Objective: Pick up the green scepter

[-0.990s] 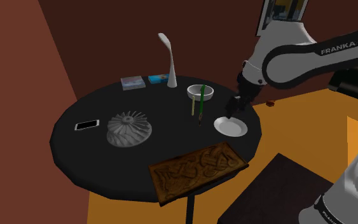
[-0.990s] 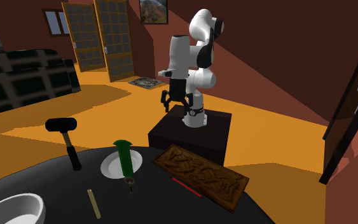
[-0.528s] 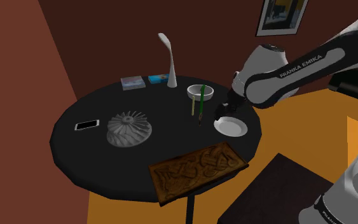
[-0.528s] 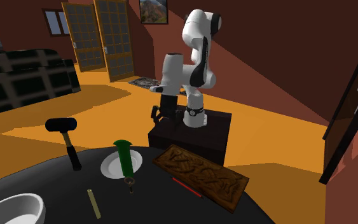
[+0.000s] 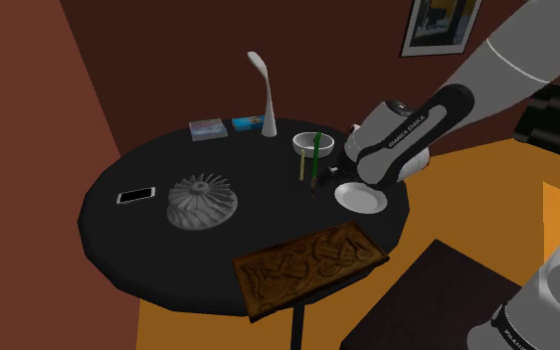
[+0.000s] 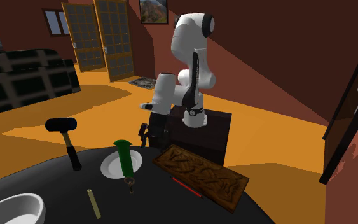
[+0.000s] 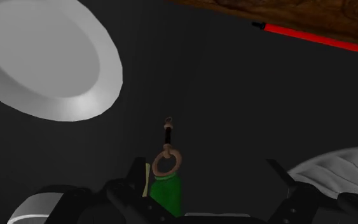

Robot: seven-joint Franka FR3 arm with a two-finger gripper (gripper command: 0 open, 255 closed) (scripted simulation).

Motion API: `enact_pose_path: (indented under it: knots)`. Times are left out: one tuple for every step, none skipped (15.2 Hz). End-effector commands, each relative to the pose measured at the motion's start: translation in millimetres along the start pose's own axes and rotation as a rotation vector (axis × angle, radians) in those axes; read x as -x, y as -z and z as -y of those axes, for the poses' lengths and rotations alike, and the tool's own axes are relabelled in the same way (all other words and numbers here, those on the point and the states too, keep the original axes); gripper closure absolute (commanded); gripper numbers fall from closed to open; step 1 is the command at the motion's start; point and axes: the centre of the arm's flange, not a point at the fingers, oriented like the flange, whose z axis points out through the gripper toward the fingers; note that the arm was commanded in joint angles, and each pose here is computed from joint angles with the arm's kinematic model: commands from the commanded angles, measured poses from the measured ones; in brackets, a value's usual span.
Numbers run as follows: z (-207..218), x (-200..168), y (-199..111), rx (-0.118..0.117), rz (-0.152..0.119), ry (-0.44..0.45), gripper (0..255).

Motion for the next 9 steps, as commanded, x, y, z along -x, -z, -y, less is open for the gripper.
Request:
enact_pose_path:
  knots:
    - [-7.3, -7.0, -20.9, 0.006, -0.042, -0.008, 0]
    - [-10.2, -11.2, -31.6, 0.009, -0.061, -0.012, 0]
    - [-13.1, -15.6, -42.3, 0.012, -0.08, -0.016, 0]
    - [-16.0, -20.2, -52.8, 0.014, -0.099, -0.02, 0]
    - [-19.0, -25.0, -63.3, 0.017, -0.118, -0.024, 0]
    - [-22.1, -29.9, -73.7, 0.02, -0.137, -0.028, 0]
    - [-25.2, -35.1, -83.9, 0.022, -0.157, -0.032, 0]
    - [-28.3, -40.4, -94.1, 0.025, -0.176, -0.036, 0]
    - [-30.9, -44.9, -102.4, 0.027, -0.191, -0.04, 0]
